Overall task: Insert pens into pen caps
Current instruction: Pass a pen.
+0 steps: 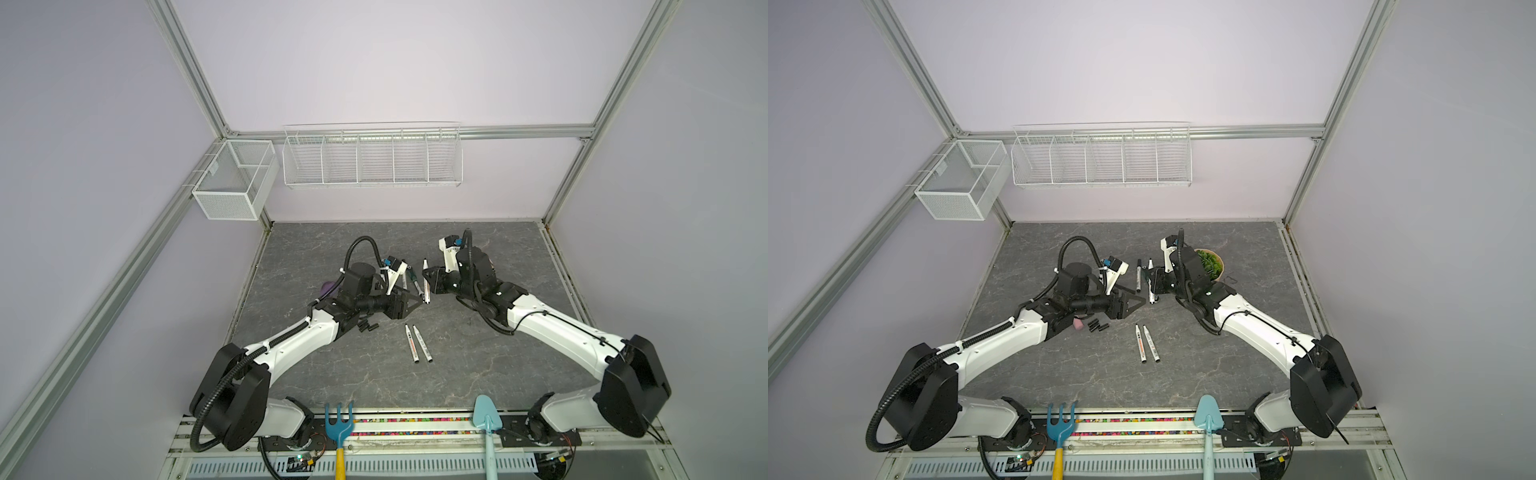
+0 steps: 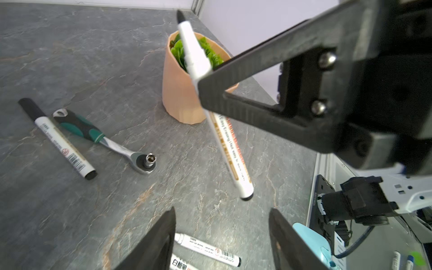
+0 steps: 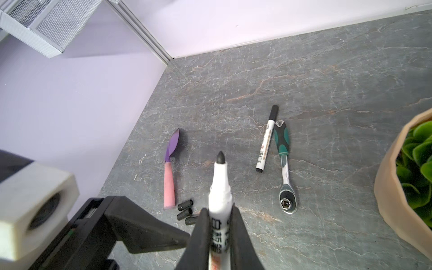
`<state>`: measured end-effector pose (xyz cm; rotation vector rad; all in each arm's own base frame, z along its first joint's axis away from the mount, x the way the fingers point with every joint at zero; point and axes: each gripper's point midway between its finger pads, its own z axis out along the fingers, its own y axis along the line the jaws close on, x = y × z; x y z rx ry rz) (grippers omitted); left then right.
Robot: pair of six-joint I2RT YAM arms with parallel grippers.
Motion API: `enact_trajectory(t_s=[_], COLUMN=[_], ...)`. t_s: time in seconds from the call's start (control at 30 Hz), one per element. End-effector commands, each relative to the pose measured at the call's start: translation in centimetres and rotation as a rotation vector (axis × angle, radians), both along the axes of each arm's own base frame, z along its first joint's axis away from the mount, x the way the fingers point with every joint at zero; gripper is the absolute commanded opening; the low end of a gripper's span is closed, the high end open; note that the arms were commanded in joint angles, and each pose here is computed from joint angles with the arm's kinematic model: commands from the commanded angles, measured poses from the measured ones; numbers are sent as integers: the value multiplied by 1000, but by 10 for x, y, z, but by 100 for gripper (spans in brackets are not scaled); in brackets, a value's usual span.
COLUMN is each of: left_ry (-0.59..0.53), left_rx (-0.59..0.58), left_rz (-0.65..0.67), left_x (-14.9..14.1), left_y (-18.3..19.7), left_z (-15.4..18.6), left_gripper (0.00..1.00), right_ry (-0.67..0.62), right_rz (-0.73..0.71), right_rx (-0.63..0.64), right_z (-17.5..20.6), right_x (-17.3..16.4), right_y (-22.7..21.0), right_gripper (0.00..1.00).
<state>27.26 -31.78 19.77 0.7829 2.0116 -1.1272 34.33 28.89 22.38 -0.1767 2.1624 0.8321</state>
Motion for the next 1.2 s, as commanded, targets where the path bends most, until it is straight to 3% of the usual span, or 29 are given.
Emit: enact_trajectory(t_s=[0.0,0.37,0.73,0.97,1.0,1.03,1.17], left_ry=[-31,-13,34,37,33,31,89], left_rx=[-44,-116,-145,-158,-155,-153,-160], left_rz=[-69,-38,-47,-31,-23,-12,157], left_x=[1,33,40,41,42,43,64], left_y=[-13,-38,-49,-49,-47,-45,-15], left_z=[16,23,19,20,20,21,12], left_gripper=[60,38,26,0,0,0,0], right_ry=[-5,-22,-51,-53,-51,-52,-31], right_rz=[7,2,-22,-23,-26,-26,66], right_rx=[51,78,101,102,97,87,-33], right_z=[3,12,23,24,23,22,4], right_x=[-1,-5,-6,-8,-8,-8,-19], right_y=[4,3,-4,-6,-7,-8,2], right_gripper=[11,11,10,10,11,12,43])
